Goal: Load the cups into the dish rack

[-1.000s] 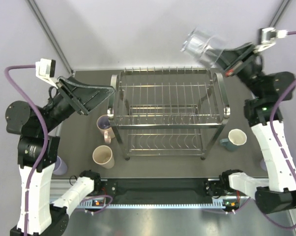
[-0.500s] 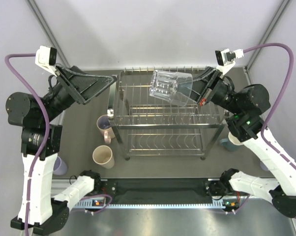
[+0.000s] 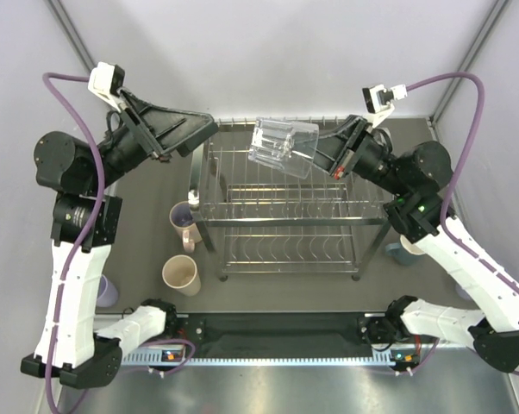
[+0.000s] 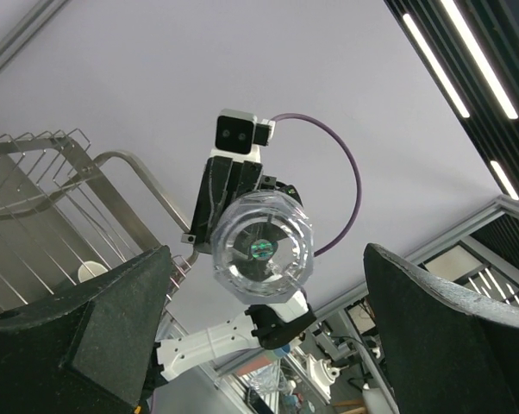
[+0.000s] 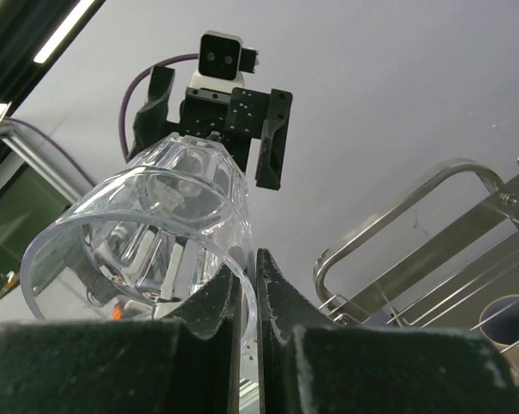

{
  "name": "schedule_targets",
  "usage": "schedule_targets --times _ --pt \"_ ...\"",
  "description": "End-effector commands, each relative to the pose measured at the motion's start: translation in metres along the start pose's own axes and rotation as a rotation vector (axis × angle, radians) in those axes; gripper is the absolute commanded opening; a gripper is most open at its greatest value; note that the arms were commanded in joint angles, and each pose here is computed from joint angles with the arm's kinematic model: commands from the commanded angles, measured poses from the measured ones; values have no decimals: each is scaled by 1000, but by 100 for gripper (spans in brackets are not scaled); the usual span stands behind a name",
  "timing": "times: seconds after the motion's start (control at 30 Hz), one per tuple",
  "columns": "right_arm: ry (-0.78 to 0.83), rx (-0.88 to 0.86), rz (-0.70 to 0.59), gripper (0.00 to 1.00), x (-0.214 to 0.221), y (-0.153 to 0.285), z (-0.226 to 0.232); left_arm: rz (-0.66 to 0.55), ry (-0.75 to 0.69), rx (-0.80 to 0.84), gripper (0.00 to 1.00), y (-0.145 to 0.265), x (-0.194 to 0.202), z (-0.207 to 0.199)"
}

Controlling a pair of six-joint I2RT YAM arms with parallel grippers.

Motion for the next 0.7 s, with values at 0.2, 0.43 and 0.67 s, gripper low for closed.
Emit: schedule_targets --times 0.2,0.43,0.67 --pt "63 -27 -121 0 -15 -16 12 -78 10 3 95 -9 -1 -3" --pt "79 -34 -149 0 -17 -32 13 -98 43 -95 95 -12 2 17" --pt "80 -40 -173 0 -18 -44 7 -94 52 -95 94 -19 4 19"
Point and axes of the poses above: each gripper's point midway between its finger pads, its own y axis back along the fingers, its own z axis along the line the jaws close on, x = y × z, the point moved 3 cm from there along y, back along the fingers, and after that the axes turned 15 degrees about -y, right-handed, at the moved point
